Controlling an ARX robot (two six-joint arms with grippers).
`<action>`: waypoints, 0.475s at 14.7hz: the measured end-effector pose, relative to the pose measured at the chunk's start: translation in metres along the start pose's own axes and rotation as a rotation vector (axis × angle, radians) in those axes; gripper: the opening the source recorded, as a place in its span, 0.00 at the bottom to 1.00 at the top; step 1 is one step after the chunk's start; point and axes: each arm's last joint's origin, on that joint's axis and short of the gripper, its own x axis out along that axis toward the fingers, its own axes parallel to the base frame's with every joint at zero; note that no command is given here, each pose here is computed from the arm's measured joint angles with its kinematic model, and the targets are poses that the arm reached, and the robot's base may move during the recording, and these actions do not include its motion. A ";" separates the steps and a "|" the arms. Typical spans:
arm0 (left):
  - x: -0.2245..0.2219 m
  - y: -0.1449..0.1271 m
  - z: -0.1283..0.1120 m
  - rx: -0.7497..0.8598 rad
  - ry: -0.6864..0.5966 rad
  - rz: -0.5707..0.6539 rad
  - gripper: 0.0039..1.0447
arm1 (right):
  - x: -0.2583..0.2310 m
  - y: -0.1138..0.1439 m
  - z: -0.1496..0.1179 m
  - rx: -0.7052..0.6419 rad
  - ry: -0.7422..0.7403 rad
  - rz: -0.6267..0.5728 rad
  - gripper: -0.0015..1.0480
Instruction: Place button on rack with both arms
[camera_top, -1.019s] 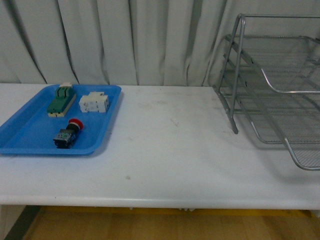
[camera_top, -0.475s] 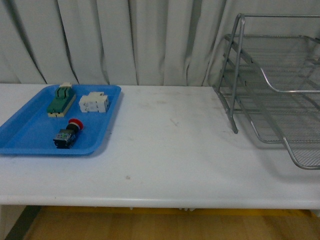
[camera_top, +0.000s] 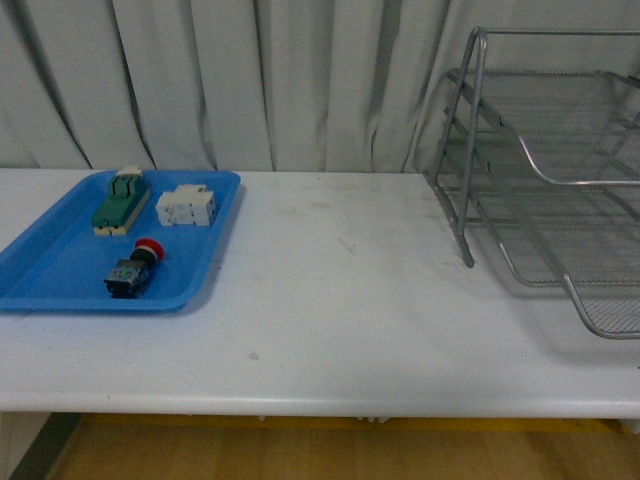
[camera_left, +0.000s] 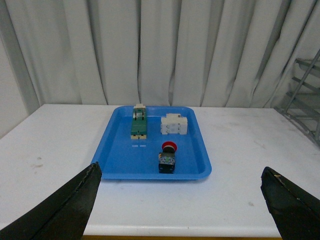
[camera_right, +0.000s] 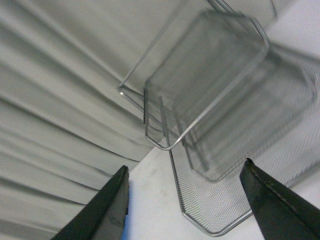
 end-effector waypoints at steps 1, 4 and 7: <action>0.000 0.000 0.000 0.000 0.000 0.000 0.94 | -0.020 0.026 0.001 -0.338 -0.025 0.029 0.53; 0.000 0.000 0.000 0.000 0.000 0.000 0.94 | -0.061 0.060 -0.024 -0.791 -0.037 0.018 0.15; 0.000 0.000 0.000 0.000 0.000 0.001 0.94 | -0.079 0.050 -0.052 -0.855 -0.032 0.042 0.02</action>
